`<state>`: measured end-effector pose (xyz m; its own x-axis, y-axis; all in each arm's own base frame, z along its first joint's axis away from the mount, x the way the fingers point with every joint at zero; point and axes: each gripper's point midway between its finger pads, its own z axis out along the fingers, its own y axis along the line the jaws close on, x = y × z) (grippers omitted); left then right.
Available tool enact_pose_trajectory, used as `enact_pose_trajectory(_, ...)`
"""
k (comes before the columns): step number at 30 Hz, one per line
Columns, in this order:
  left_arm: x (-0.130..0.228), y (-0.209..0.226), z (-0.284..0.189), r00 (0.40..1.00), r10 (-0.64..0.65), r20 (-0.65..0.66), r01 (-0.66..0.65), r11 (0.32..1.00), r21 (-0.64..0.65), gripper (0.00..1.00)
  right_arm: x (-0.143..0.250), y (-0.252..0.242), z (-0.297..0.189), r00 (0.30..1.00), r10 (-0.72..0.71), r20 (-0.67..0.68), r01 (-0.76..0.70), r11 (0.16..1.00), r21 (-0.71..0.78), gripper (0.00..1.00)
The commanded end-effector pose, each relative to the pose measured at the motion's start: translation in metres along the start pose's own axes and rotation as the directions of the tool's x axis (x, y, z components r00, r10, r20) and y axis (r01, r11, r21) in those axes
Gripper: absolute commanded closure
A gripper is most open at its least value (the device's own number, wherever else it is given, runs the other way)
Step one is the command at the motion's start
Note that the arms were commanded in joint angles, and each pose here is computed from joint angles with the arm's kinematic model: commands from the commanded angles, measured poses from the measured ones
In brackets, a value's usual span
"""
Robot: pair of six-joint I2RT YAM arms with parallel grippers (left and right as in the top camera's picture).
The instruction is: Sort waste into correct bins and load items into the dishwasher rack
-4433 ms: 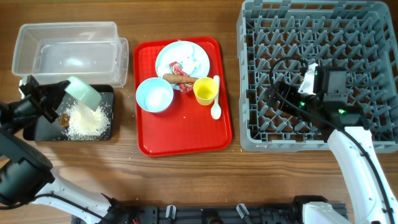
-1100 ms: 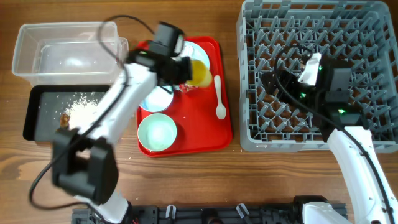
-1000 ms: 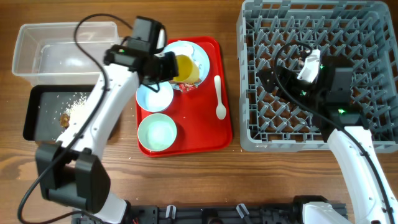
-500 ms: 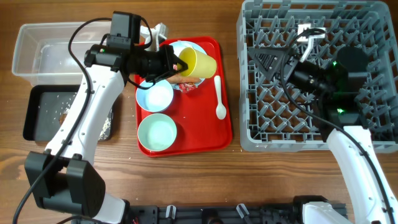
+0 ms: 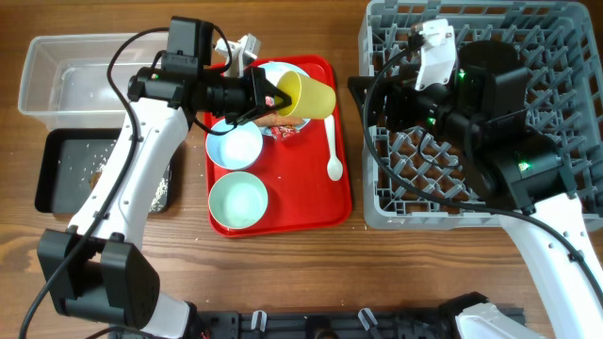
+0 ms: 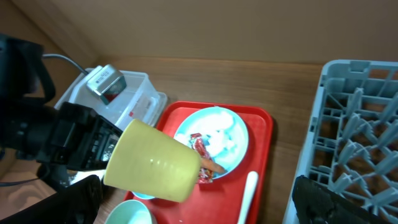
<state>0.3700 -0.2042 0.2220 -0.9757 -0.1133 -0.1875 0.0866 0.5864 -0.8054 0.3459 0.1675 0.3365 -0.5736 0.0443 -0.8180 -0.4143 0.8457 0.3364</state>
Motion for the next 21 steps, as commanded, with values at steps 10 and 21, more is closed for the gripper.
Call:
enact_pose_trajectory(10,0.008,-0.02,-0.032,0.996,0.087,-0.028,-0.081,0.983,0.165,0.96,-0.004,0.053,0.023,0.973,-0.224,0.055,0.225,0.861,-0.456,0.06)
enact_pose_trajectory(21,-0.009,-0.04,-0.087,0.998,0.053,0.015,-0.054,0.895,0.442,0.96,0.0,0.012,0.056,0.996,-0.084,-0.014,0.032,0.518,-0.855,0.06)
